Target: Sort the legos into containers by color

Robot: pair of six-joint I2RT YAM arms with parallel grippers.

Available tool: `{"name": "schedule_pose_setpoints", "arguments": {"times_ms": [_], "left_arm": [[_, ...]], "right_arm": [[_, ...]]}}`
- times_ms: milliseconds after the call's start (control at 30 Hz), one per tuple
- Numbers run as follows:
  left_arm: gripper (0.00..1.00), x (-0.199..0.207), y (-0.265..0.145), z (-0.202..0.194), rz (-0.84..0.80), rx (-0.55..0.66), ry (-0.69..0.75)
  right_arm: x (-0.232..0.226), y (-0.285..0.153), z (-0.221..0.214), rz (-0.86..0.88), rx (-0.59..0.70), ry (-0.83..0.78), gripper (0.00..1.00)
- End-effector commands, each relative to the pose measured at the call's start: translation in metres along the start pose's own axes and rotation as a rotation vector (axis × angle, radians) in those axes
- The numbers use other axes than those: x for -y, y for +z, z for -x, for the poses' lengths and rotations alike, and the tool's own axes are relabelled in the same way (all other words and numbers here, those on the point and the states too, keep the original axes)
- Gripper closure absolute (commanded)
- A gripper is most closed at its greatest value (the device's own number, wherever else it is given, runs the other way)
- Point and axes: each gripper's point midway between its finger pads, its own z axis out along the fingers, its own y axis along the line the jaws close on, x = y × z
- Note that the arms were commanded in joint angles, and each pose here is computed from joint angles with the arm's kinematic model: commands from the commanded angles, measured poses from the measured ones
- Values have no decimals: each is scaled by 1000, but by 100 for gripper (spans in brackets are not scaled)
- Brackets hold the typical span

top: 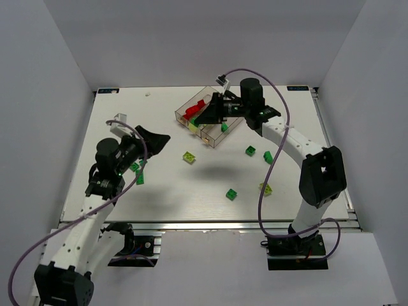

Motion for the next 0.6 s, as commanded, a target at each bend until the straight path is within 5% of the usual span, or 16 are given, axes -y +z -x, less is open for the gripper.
{"name": "schedule_pose_setpoints", "arguments": {"times_ms": [0, 167, 333, 567], "left_arm": [[16, 51, 11, 5, -204, -28, 127], [16, 76, 25, -24, -305, -72, 244], [15, 81, 20, -27, -309, 15, 378], [17, 77, 34, -38, -268, -5, 387]], "right_arm": [[-32, -20, 7, 102, 18, 173, 100], [-32, -33, 9, 99, 43, 267, 100], [-34, -38, 13, 77, 77, 337, 100], [-36, -42, 7, 53, 87, 433, 100]]}}
